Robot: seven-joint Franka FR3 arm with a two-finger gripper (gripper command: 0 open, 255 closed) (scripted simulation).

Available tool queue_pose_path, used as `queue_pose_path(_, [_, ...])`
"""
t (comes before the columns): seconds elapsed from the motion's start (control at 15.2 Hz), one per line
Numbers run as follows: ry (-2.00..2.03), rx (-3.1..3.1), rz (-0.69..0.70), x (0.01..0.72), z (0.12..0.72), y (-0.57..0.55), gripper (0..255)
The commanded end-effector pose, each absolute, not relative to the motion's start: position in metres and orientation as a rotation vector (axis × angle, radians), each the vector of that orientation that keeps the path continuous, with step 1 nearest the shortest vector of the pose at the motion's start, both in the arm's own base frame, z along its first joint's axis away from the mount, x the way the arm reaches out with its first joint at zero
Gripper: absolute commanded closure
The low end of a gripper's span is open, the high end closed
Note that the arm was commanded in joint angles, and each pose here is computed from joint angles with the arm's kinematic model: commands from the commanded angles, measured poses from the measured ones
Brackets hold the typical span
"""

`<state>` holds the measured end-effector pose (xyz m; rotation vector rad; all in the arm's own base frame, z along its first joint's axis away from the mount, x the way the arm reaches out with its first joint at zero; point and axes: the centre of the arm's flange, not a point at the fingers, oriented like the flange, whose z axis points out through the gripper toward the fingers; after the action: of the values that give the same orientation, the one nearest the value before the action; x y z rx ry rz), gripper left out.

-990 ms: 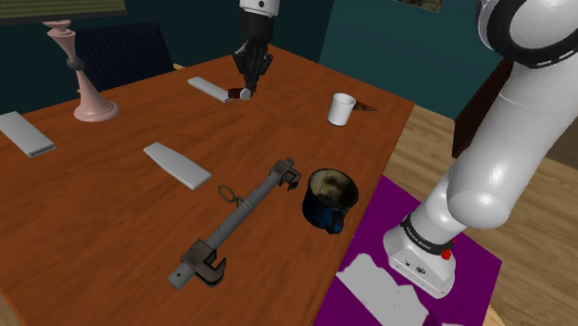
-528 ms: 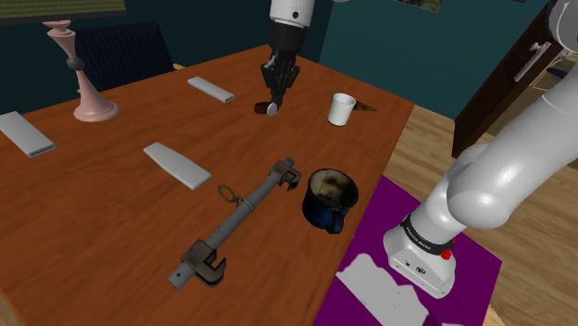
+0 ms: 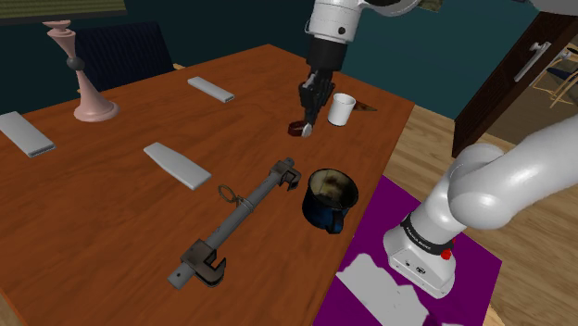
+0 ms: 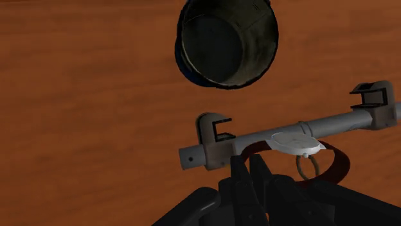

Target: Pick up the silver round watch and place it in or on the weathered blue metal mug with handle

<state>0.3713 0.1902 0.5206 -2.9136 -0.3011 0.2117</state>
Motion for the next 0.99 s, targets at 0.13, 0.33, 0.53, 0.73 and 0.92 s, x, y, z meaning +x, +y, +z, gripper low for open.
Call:
queue_pose_path(0.13, [-0.301, -2.914, 0.211, 0.318, 0.520, 0.183, 255])
queue_pose_path(0.33, [-0.301, -2.914, 0.211, 0.279, 0.522, 0.179, 255])
queue_pose_path(0.53, [-0.301, -2.914, 0.211, 0.249, 0.523, 0.175, 255])
queue_pose_path(0.73, [-0.301, -2.914, 0.211, 0.249, 0.507, 0.175, 255])
queue_pose_path(0.92, [-0.301, -2.914, 0.211, 0.249, 0.491, 0.175, 255])
